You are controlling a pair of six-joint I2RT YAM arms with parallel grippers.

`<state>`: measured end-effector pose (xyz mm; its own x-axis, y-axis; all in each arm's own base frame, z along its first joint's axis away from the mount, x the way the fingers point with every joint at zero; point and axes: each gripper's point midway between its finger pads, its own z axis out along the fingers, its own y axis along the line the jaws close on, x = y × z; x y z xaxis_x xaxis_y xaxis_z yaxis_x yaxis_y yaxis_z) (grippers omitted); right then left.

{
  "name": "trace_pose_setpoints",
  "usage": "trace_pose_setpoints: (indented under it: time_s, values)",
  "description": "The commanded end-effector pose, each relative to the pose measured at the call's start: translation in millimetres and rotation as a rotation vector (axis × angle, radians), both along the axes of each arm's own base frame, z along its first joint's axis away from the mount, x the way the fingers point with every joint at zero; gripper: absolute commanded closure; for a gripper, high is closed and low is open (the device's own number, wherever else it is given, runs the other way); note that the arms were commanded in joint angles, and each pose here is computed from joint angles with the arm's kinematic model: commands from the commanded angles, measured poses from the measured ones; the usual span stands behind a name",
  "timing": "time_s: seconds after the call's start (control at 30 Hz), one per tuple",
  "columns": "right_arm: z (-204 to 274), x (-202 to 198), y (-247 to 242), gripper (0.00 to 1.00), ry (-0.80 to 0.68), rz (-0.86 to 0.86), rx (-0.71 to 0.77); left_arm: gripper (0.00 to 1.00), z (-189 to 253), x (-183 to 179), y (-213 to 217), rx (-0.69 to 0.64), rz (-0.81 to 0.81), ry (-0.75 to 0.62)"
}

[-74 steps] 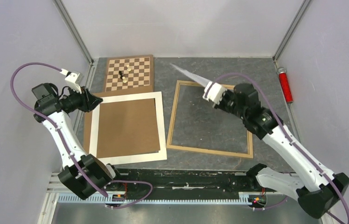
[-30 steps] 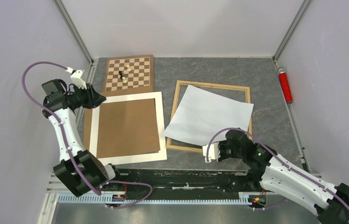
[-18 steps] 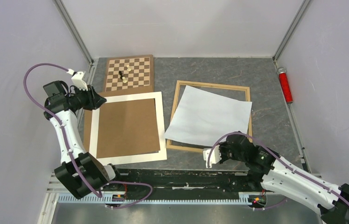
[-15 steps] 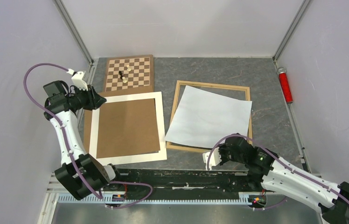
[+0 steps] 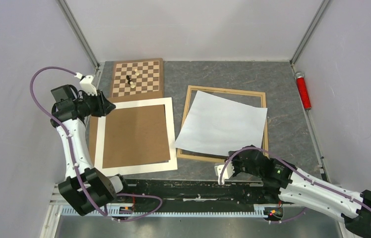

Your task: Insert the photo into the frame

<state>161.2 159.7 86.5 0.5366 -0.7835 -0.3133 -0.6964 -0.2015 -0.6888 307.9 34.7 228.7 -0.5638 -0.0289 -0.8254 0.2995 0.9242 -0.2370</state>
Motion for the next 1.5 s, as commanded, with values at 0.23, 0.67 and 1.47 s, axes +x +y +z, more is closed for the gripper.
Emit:
trace_pose_setpoints:
  time_s: [0.23, 0.67, 1.47]
  values:
    - [21.4, 25.8, 18.2, 1.0, -0.138, -0.046, 0.078, 0.61, 5.9, -2.5, -43.3, 0.046, -0.15, -0.036]
    - [94.4, 46.0, 18.3, 1.0, -0.137, -0.232, 0.388, 0.25, -44.5, 19.4, -178.6, -0.195, -0.387, 0.305]
    - [142.8, 50.8, 21.4, 1.0, -0.047, -0.232, 0.484, 0.21, -94.3, 76.0, -285.7, -0.71, -0.311, 0.825]
